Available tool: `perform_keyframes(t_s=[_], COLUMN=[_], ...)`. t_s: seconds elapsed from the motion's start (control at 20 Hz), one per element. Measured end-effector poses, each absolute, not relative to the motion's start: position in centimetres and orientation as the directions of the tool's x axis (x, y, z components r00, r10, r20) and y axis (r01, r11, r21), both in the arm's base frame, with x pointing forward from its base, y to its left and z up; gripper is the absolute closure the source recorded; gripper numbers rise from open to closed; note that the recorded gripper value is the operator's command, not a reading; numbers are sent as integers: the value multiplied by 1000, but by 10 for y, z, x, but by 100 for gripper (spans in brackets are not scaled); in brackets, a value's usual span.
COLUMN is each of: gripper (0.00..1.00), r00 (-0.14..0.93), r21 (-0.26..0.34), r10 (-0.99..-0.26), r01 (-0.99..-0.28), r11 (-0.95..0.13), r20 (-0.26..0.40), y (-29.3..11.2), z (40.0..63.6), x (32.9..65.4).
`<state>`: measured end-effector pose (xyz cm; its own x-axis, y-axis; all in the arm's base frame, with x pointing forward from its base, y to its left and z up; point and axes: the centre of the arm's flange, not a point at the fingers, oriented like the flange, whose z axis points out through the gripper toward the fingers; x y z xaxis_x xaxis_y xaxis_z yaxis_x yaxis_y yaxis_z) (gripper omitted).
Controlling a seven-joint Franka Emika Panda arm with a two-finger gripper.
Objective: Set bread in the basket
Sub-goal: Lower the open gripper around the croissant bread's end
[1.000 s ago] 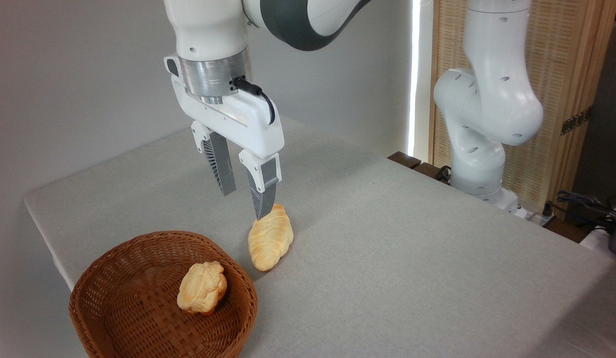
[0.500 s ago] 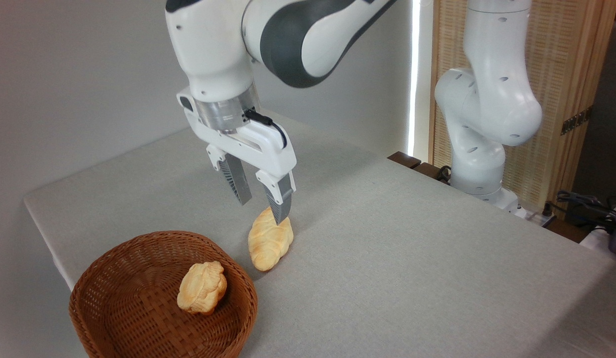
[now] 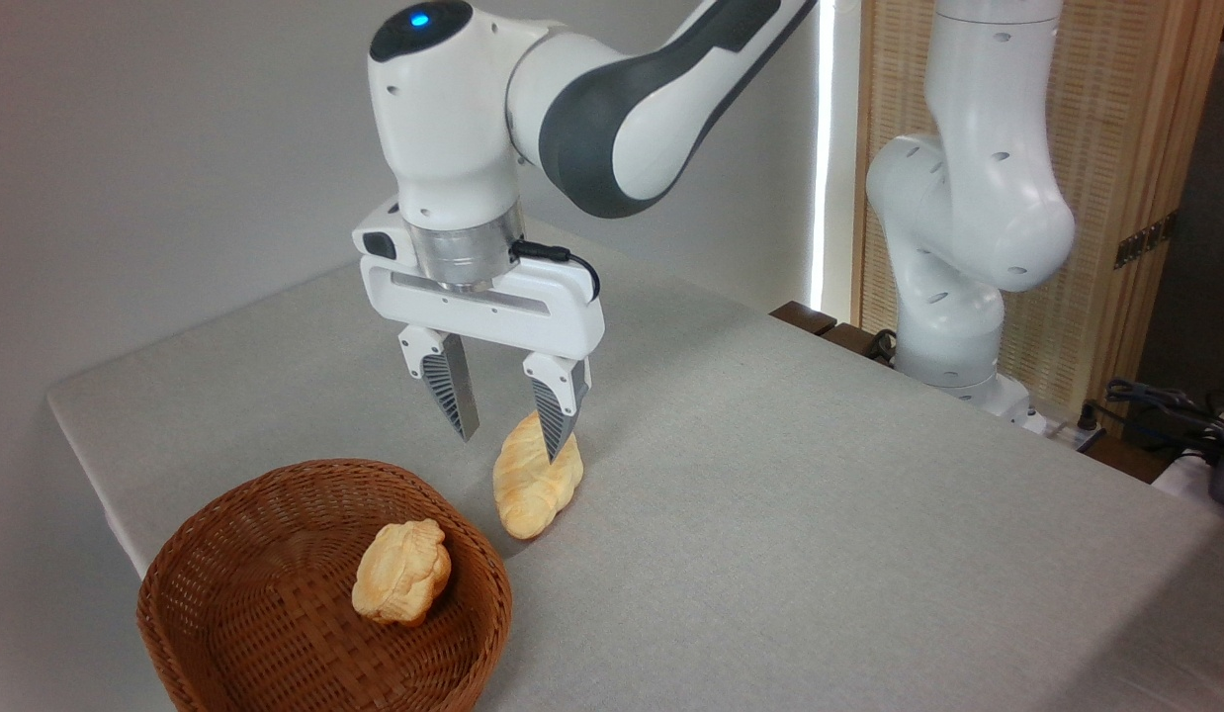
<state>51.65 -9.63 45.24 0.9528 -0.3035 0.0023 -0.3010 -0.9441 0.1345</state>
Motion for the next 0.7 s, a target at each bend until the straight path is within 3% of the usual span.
perform_keyframes(t_s=[0.3, 0.45, 0.7], gripper=[0, 0, 0], r00=[942, 927, 924], r21=[126, 92, 80], r10=[-336, -371, -379], r01=[-331, -366, -374], r11=[-935, -926, -924], r20=[-21, -47, -57], y=[-111, -123, -125], z=[432, 421, 417], x=[507, 505, 505])
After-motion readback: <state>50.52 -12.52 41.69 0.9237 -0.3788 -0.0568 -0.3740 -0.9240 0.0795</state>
